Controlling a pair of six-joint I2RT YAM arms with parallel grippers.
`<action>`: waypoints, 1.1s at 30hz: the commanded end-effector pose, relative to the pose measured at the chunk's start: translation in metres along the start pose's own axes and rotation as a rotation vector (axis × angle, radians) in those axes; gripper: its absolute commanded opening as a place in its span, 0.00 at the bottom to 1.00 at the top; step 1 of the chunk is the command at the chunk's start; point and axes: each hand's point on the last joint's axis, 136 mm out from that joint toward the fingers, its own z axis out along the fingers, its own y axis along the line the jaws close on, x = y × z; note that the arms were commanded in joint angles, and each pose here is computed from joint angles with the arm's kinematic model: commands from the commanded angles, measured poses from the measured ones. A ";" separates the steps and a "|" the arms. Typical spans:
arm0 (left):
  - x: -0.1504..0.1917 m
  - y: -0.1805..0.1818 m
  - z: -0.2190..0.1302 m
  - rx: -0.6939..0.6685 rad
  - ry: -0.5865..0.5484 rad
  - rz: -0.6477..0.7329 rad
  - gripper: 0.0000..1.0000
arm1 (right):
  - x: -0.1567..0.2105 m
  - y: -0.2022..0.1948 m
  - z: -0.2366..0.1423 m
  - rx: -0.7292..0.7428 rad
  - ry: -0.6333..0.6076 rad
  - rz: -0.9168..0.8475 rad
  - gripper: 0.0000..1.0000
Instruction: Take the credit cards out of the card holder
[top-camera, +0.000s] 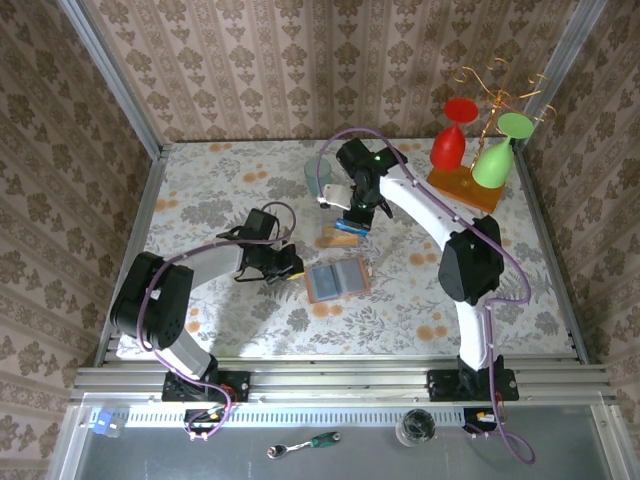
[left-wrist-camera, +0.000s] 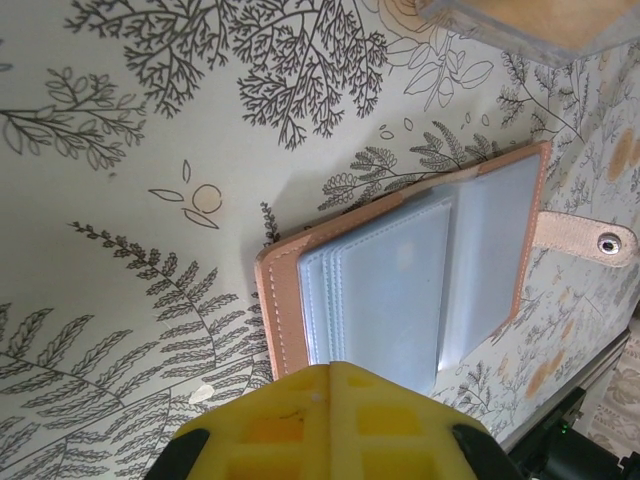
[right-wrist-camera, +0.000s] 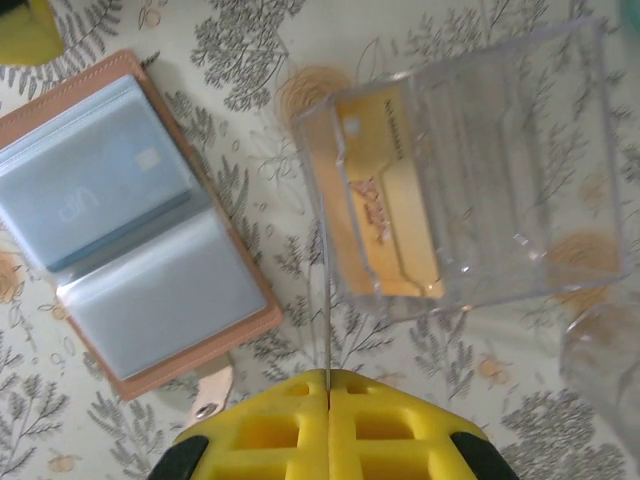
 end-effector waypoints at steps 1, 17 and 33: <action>0.004 0.002 -0.004 -0.002 -0.002 -0.004 0.03 | 0.002 -0.002 0.006 -0.034 0.046 -0.050 0.00; 0.004 0.009 -0.004 -0.023 -0.021 -0.035 0.03 | -0.018 -0.051 0.026 -0.003 0.041 -0.120 0.00; 0.005 0.015 -0.003 -0.045 -0.015 -0.057 0.03 | -0.020 -0.079 0.045 0.091 0.054 -0.150 0.18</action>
